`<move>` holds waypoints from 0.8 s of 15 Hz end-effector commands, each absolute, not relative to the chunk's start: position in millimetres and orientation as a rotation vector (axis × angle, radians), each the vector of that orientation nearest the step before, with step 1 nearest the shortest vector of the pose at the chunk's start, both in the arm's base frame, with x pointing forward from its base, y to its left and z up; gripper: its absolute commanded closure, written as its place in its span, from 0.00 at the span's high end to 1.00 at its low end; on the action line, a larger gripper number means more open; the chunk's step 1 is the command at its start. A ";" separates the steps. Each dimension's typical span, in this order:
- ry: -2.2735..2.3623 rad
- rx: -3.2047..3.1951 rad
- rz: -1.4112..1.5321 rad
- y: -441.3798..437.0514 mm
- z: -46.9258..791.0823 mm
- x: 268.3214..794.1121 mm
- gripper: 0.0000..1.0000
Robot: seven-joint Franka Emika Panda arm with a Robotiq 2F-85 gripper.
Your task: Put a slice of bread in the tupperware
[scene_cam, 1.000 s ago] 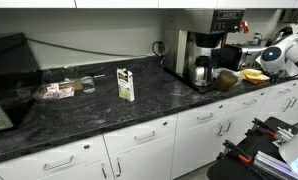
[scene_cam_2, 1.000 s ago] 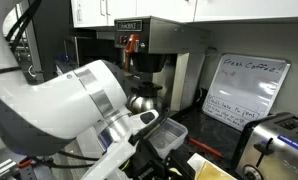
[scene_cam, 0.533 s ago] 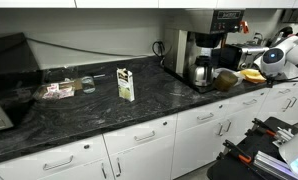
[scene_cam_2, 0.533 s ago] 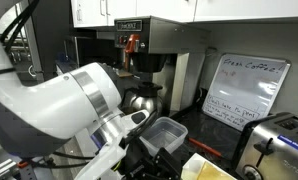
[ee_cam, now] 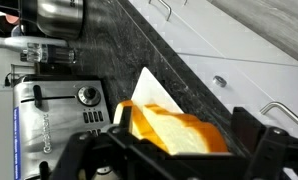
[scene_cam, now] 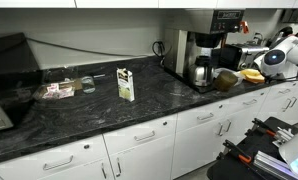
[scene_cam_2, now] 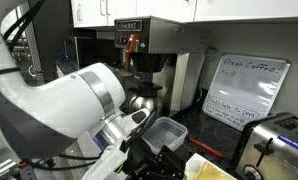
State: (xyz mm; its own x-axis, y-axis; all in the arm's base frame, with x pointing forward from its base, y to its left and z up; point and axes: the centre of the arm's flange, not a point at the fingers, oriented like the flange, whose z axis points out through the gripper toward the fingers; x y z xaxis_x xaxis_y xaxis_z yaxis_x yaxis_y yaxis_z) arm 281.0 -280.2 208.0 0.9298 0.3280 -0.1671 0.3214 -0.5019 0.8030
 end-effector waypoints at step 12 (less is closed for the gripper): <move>0.446 2.170 0.129 -290.1 184.8 302.0 0.83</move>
